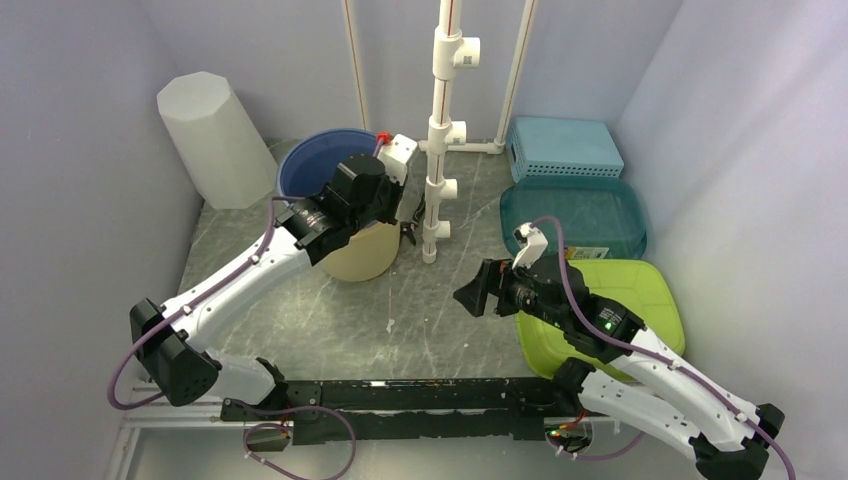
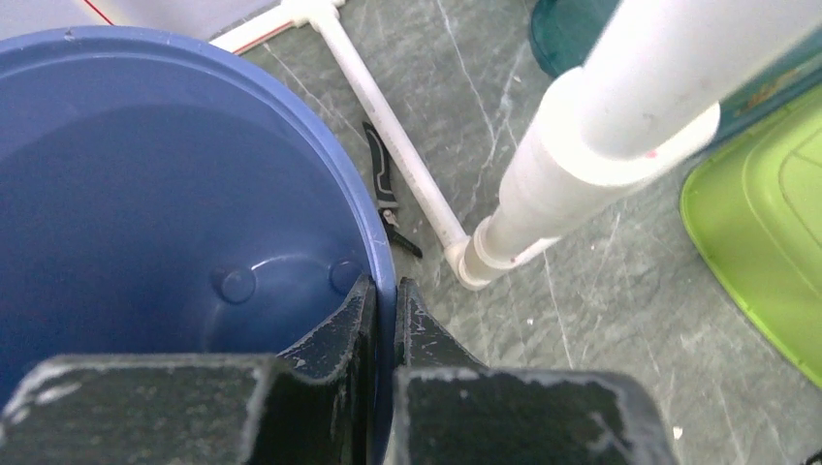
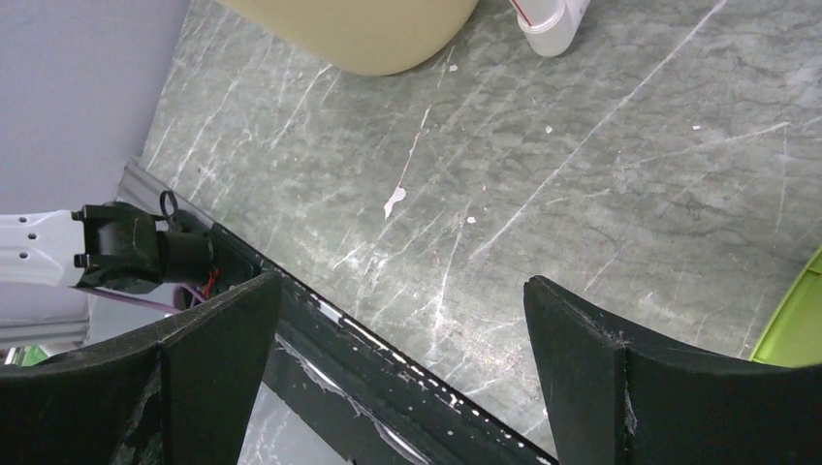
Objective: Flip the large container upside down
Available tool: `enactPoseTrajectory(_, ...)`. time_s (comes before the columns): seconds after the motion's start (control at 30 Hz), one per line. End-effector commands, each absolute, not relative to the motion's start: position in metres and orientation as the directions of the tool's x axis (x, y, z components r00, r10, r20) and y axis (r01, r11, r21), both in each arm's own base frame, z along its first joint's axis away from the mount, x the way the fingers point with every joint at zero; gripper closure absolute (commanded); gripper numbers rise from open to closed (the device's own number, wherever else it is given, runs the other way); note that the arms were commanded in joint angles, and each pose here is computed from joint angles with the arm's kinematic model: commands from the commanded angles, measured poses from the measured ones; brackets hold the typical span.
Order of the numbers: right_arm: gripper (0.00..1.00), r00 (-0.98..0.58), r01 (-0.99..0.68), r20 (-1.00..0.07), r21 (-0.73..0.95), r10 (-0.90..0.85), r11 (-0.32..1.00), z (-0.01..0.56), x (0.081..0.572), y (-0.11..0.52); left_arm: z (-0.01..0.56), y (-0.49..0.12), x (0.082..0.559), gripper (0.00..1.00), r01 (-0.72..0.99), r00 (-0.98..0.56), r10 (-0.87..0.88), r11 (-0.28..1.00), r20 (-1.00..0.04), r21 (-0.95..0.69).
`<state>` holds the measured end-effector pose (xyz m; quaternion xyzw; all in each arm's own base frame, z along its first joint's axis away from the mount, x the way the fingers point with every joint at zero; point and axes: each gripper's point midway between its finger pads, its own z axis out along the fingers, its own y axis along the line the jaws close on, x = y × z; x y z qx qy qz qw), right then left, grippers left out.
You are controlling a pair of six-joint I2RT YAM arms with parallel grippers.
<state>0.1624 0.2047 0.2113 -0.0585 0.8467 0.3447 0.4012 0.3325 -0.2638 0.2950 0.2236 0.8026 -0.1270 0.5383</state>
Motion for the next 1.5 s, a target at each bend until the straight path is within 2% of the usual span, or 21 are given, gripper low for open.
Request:
enactPoseTrajectory(0.0, 0.0, -0.646, -0.383, -0.732, 0.554, 0.214, 0.739, 0.231, 0.164, 0.206, 0.338, -0.264, 0.308, 0.97, 0.582, -0.273, 0.212, 0.813, -0.938, 0.014)
enactPoseTrajectory(0.17, 0.0, -0.646, -0.408, -0.731, 0.574, 0.22, 0.71, 0.249, 0.162, 0.211, 0.367, -0.241, 0.251, 0.97, 0.666, -0.32, 0.231, 0.745, -0.919, -0.045)
enactPoseTrajectory(0.33, 0.0, -0.655, -0.417, -0.716, 0.608, 0.24, 0.675, 0.271, 0.162, 0.22, 0.371, -0.237, 0.196, 0.97, 0.758, -0.356, 0.325, 0.649, -0.876, -0.067)
enactPoseTrajectory(0.63, 0.09, -0.705, -0.407, -0.668, 0.657, 0.239, 0.635, 0.317, 0.158, 0.234, 0.34, -0.243, 0.152, 0.97, 0.827, -0.353, 0.455, 0.561, -0.818, -0.045)
enactPoseTrajectory(0.83, 0.11, -0.701, -0.432, -0.661, 0.692, 0.267, 0.579, 0.348, 0.157, 0.243, 0.337, -0.264, 0.145, 0.97, 0.831, -0.204, 0.542, 0.536, -0.815, 0.148)
enactPoseTrajectory(0.93, 0.11, -0.702, -0.377, -0.653, 0.679, 0.284, 0.631, 0.35, 0.167, 0.239, 0.338, -0.281, 0.138, 0.97, 0.816, -0.123, 0.619, 0.508, -0.776, 0.276)
enactPoseTrajectory(1.1, 0.12, -0.732, -0.295, -0.63, 0.637, 0.26, 0.712, 0.337, 0.177, 0.237, 0.339, -0.292, 0.123, 0.97, 0.796, -0.05, 0.688, 0.465, -0.724, 0.388)
enactPoseTrajectory(1.37, 0.25, -0.791, -0.263, -0.592, 0.558, 0.155, 0.787, 0.3, 0.181, 0.243, 0.332, -0.309, 0.105, 0.97, 0.805, 0.003, 0.69, 0.427, -0.724, 0.411)
enactPoseTrajectory(1.47, 0.41, -0.796, -0.274, -0.592, 0.539, 0.127, 0.797, 0.294, 0.184, 0.247, 0.331, -0.316, 0.099, 0.97, 0.812, 0.02, 0.691, 0.411, -0.723, 0.415)
